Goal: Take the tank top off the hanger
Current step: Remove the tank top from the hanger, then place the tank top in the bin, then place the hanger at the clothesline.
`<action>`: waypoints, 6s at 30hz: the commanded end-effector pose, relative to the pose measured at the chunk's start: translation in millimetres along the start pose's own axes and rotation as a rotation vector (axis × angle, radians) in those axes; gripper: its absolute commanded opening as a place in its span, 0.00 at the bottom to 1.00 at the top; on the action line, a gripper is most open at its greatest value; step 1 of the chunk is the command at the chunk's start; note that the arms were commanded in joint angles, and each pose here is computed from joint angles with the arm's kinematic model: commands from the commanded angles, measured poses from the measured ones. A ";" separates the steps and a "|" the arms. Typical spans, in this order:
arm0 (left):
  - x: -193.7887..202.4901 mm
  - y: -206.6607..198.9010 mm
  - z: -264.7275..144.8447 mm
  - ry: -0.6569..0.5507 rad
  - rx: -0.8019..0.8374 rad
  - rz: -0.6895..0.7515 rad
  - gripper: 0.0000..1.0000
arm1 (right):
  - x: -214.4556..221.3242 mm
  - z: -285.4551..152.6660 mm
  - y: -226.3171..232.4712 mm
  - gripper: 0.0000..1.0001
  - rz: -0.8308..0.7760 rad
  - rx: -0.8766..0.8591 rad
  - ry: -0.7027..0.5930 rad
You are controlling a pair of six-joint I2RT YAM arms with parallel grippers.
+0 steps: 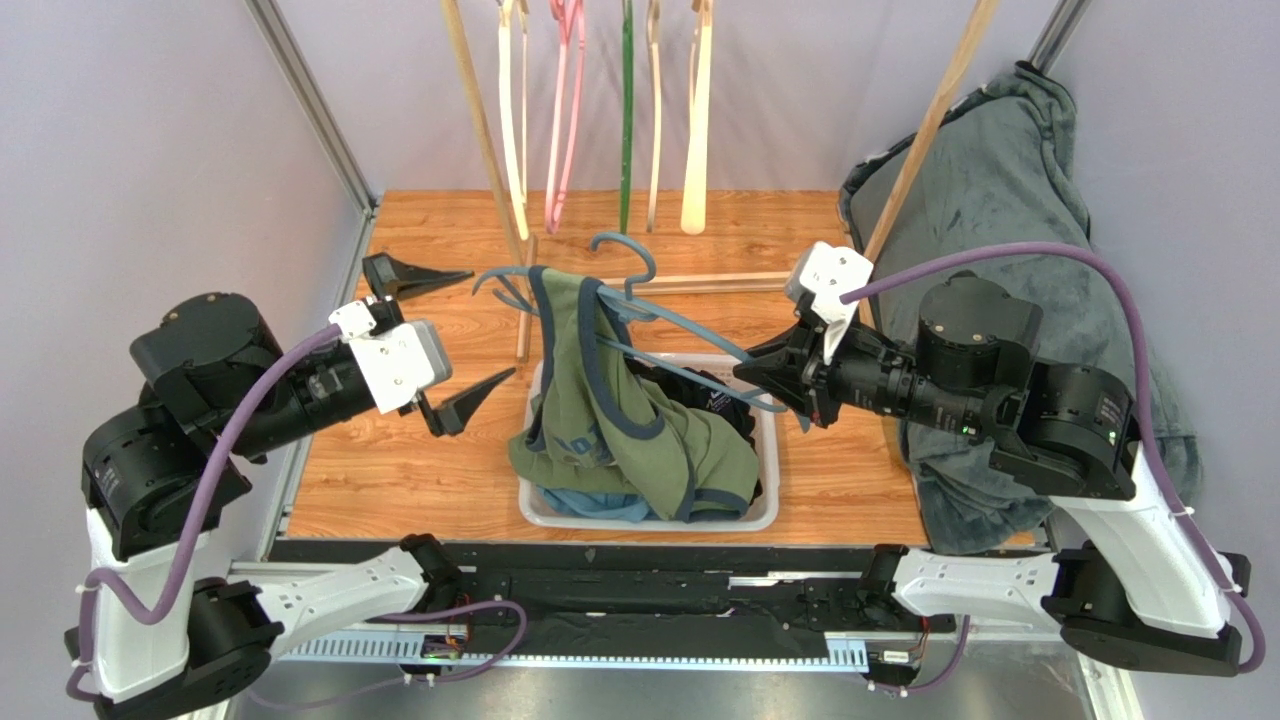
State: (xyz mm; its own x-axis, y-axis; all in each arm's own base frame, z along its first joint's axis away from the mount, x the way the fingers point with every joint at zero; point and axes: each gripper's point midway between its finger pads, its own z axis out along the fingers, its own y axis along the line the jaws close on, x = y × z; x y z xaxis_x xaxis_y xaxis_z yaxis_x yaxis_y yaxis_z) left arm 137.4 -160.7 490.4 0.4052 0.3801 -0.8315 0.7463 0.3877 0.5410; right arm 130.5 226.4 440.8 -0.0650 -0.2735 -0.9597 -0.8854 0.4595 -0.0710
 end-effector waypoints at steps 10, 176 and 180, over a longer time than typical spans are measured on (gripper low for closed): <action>63.6 -31.4 55.8 0.173 0.003 -0.499 0.70 | -44.7 -20.5 -2.4 0.00 -0.027 0.018 -0.162; 54.2 -76.0 35.2 0.201 0.317 -0.272 0.99 | -53.6 17.9 -314.9 0.00 0.383 0.837 -0.187; 54.7 -73.1 35.8 0.202 0.301 -0.275 0.99 | -36.1 32.0 -307.4 0.00 0.407 0.798 -0.153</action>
State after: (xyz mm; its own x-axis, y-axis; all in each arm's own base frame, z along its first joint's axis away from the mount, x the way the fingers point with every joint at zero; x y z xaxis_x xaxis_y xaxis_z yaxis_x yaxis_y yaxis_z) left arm 123.2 -198.4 393.0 0.0513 0.4843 -0.8734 0.9486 0.2499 0.1944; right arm 424.7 110.7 483.1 -0.2173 0.0949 -0.9715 -0.1742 0.9755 0.1342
